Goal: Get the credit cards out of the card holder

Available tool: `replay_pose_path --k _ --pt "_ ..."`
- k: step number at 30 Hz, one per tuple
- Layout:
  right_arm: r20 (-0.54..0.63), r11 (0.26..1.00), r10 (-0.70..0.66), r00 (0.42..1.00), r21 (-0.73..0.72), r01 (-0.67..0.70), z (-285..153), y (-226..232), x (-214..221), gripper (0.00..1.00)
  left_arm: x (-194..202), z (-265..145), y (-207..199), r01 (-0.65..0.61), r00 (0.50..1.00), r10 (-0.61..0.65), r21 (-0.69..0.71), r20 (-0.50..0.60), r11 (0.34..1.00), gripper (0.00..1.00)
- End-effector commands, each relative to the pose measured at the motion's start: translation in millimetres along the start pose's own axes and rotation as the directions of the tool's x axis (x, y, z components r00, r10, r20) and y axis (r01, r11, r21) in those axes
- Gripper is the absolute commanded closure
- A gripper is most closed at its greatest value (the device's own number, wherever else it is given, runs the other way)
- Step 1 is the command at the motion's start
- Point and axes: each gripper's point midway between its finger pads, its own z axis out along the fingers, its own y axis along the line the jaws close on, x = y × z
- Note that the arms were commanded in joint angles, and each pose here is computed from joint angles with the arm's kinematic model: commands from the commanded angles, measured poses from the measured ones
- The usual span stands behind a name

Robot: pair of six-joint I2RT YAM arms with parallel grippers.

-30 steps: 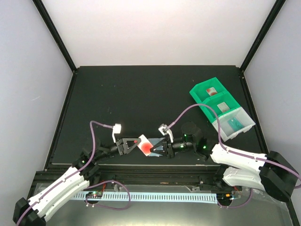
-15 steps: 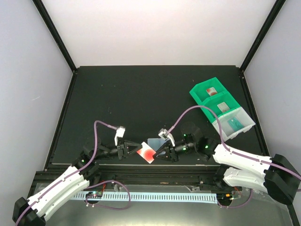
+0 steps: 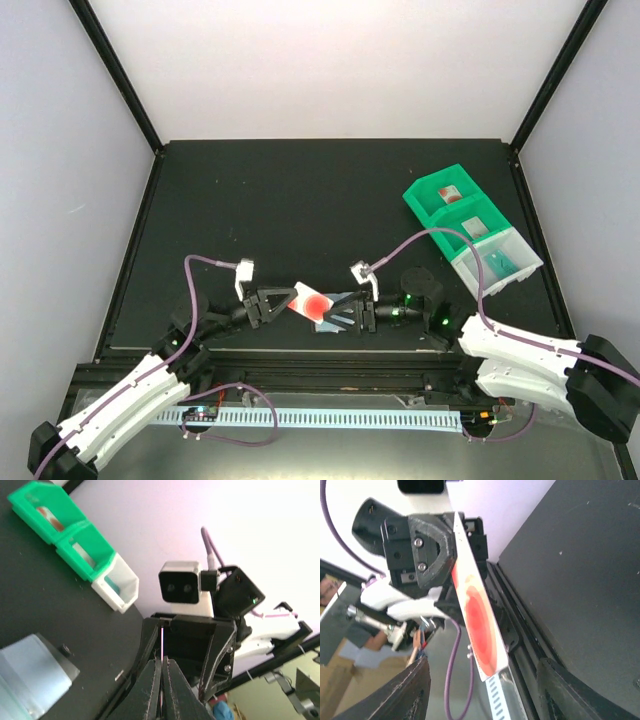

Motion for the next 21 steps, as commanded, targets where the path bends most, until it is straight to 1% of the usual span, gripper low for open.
replay_pose_path --k 1,4,8,10,13,17,21 --pt "0.174 0.996 0.078 0.982 -0.046 -0.071 -3 10 -34 0.40 -39 -4 -17 -0.012 0.984 0.008 0.020 0.181 1.000 0.98" --pt "0.196 0.993 0.106 0.975 -0.064 -0.095 0 11 -41 0.44 -47 -5 -17 0.003 0.976 -0.006 0.015 0.218 1.000 0.99" --pt "0.219 0.992 0.120 0.968 -0.068 -0.107 3 11 -50 0.59 -52 -5 -15 0.022 0.969 -0.023 0.009 0.245 1.000 0.99" --pt "0.236 0.991 0.127 0.963 -0.076 -0.112 4 12 -56 0.64 -54 -6 -13 0.033 0.965 -0.032 0.003 0.259 0.999 0.98" --pt "0.261 0.988 0.148 0.954 -0.085 -0.130 5 12 -62 0.67 -56 -7 -9 0.046 0.959 -0.044 0.001 0.280 0.999 0.99" --pt "0.258 0.984 0.175 0.950 -0.086 -0.158 9 9 -64 0.68 -54 -8 -4 0.068 0.952 -0.069 0.014 0.297 0.998 0.98" --pt "0.264 0.980 0.196 0.944 -0.095 -0.177 10 6 -64 0.75 -55 -8 -3 0.076 0.950 -0.076 0.012 0.302 0.997 0.99"
